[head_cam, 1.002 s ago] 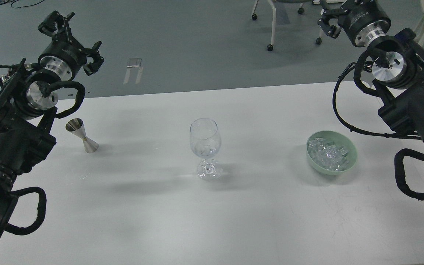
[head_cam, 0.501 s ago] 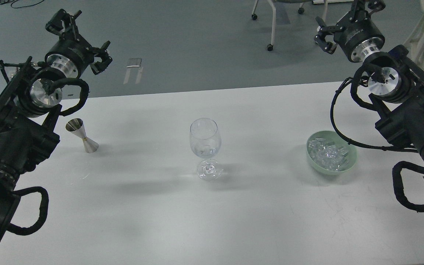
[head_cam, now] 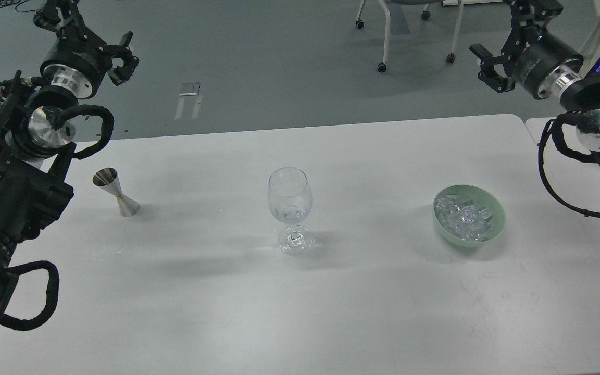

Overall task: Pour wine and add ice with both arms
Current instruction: 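Raise the left gripper and lift the right arm off the table, then reach the right gripper sideways into the green ice bowl, then close the right gripper on ice cubes in the bowl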

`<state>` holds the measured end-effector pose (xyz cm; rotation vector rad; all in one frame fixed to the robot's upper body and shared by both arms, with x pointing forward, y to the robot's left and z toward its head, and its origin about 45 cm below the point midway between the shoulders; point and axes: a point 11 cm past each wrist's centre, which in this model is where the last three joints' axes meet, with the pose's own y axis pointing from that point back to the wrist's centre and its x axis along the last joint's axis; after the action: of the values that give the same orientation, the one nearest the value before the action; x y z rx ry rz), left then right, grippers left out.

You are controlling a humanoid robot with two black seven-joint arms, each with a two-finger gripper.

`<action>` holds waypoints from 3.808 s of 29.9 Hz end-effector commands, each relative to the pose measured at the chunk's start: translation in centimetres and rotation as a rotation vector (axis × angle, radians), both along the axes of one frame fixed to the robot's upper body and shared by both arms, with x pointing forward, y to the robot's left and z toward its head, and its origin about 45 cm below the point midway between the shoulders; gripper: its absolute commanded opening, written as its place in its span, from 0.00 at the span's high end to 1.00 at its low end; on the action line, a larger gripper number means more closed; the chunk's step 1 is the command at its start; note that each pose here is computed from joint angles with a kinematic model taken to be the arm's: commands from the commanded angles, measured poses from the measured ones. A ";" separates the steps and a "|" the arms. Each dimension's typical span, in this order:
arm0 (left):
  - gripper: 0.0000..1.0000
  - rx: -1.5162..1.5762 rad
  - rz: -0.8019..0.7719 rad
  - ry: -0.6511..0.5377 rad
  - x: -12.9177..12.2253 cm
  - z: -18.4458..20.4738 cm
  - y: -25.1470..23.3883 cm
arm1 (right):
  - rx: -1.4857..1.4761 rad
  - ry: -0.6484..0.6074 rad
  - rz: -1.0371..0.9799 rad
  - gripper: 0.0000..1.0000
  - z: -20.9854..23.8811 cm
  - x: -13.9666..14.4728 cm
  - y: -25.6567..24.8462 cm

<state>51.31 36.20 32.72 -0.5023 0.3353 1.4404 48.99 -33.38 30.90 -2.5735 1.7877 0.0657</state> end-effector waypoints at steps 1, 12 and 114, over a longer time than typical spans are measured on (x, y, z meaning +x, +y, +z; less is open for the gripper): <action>0.02 -0.013 -0.019 -0.051 -0.2 0.4 -0.2 | -0.246 -0.056 0.061 0.00 1.5 -0.8 -0.3; 0.02 -0.006 -0.052 -0.009 -0.4 -0.8 -0.3 | -0.977 -0.207 0.336 0.00 1.9 -5.3 2.2; 0.02 -0.049 -0.074 0.065 -2.9 -6.7 0.8 | -1.415 0.174 0.791 0.81 -15.1 -15.8 -0.1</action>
<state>48.36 37.11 26.04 -0.4776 0.4359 1.3825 33.11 -33.21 15.65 -4.0424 0.5953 -1.4774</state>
